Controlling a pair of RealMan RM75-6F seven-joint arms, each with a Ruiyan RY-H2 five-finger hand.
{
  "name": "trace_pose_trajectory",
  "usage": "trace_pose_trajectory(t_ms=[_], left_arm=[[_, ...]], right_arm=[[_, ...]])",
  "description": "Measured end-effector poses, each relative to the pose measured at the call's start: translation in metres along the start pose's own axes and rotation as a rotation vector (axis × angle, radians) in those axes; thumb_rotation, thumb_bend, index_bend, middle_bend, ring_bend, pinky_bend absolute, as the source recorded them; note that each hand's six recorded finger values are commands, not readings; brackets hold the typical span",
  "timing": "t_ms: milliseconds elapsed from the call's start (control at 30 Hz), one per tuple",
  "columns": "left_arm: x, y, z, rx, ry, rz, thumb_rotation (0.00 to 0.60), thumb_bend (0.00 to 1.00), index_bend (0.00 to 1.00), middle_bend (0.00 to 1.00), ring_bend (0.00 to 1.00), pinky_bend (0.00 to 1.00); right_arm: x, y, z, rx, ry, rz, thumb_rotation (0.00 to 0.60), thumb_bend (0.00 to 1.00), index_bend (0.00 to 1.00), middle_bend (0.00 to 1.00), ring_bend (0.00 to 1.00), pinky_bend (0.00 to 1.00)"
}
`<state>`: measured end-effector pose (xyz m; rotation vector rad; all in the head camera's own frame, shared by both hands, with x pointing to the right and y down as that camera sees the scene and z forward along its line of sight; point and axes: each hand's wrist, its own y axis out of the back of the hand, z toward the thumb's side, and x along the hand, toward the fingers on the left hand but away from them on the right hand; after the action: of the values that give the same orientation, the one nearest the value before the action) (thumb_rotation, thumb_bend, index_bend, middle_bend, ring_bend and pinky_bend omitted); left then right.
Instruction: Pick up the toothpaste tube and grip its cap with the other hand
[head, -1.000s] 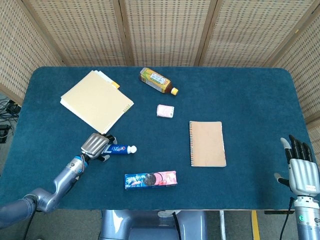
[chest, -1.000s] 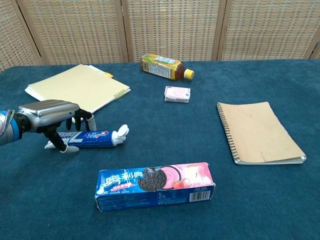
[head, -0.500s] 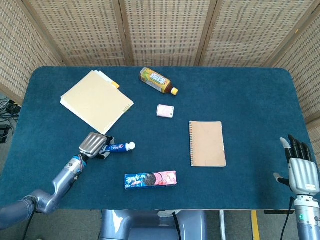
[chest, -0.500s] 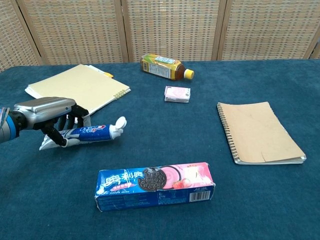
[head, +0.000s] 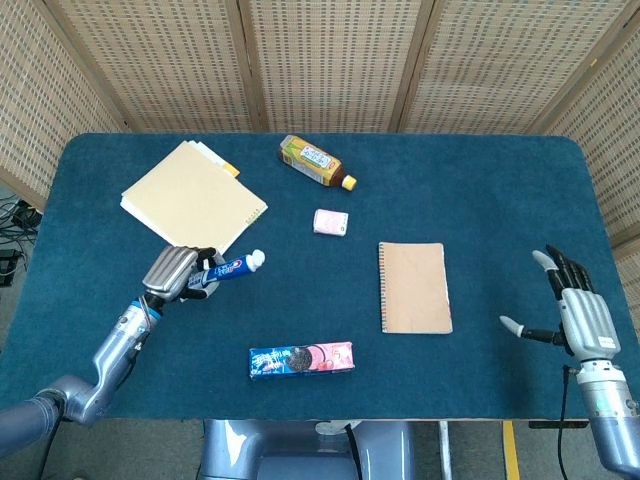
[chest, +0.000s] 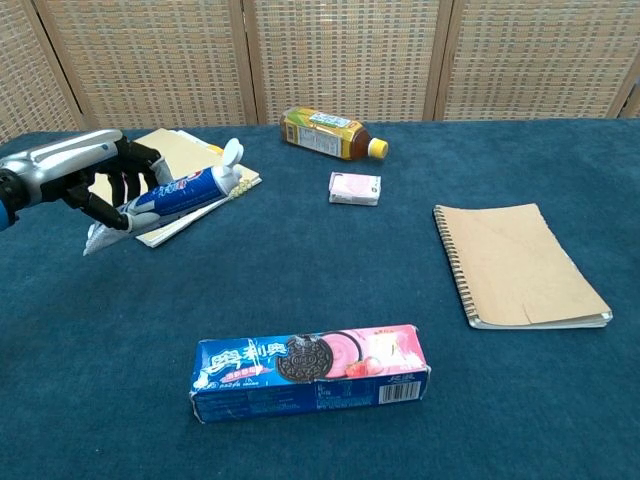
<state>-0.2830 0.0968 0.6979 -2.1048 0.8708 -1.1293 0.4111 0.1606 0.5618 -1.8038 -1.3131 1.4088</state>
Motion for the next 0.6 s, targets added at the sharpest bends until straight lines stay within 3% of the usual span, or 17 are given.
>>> trace_pose_trajectory(t_ms=[333, 600], left_arm=[[0.03, 0.019, 0.038, -0.111, -0.062, 0.05, 0.6, 0.46, 0.66, 0.59, 0.56, 0.53], [0.054, 0.025, 0.075, -0.212, -0.102, 0.061, 0.6, 0.51, 0.67, 0.59, 0.56, 0.53]], right_arm=[[-0.062, 0.019, 0.056, -0.288, 0.036, 0.093, 0.143, 0.0, 0.05, 0.0, 0.0, 0.0], [-0.104, 0.026, 0.12, -0.545, 0.139, 0.125, 0.14, 0.0, 0.03, 0.0, 0.0, 0.0]])
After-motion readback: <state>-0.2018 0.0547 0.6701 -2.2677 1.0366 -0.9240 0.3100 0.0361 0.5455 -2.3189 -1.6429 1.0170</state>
